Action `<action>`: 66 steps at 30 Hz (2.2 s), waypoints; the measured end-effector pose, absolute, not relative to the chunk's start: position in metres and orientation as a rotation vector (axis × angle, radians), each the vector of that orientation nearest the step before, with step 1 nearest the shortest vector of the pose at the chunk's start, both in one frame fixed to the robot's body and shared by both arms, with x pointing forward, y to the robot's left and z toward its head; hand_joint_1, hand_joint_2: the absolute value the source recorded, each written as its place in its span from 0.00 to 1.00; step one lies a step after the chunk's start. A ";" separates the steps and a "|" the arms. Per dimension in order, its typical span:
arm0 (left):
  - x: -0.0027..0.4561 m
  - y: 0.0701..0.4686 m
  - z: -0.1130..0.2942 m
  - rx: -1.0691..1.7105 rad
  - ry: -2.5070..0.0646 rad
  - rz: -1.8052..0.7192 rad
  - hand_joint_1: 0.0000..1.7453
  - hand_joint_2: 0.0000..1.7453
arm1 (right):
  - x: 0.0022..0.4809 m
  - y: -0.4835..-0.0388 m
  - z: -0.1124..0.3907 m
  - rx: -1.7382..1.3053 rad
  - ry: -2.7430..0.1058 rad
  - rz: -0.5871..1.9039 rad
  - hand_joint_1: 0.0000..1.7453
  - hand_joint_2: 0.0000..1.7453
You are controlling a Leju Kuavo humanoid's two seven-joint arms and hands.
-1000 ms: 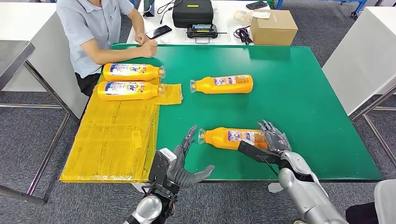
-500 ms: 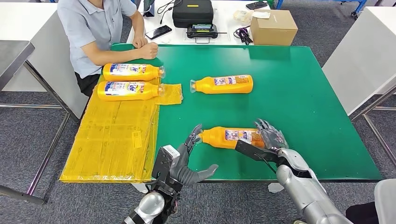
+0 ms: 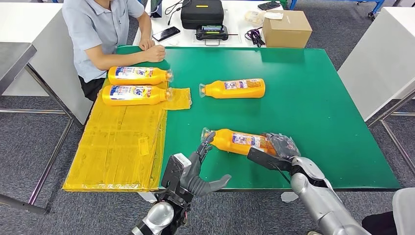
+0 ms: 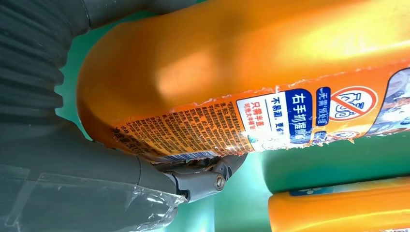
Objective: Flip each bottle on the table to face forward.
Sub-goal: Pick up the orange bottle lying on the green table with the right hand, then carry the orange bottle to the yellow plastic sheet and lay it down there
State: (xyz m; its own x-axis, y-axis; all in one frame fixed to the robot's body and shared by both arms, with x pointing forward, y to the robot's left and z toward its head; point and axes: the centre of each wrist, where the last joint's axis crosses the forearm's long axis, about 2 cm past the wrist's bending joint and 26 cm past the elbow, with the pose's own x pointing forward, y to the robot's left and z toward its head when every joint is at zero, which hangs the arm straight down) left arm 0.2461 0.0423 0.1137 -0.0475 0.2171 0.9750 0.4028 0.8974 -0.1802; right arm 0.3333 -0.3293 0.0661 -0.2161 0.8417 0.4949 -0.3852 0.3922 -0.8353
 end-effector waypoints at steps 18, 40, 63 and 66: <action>0.248 0.044 0.115 -0.426 -1.734 -0.004 0.00 1.00 | 0.324 -0.328 0.060 -0.270 -1.472 0.958 1.00 1.00; 0.243 0.050 0.113 -0.542 -1.508 0.436 0.00 1.00 | 0.325 -0.301 0.067 -0.167 -1.611 0.731 1.00 1.00; 0.269 0.059 0.103 -0.609 -1.381 0.516 0.00 1.00 | 0.323 -0.255 0.071 0.036 -1.687 0.861 1.00 1.00; 0.271 0.059 0.105 -0.569 -1.387 0.544 0.00 1.00 | 0.320 -0.251 0.068 0.063 -1.688 0.873 1.00 1.00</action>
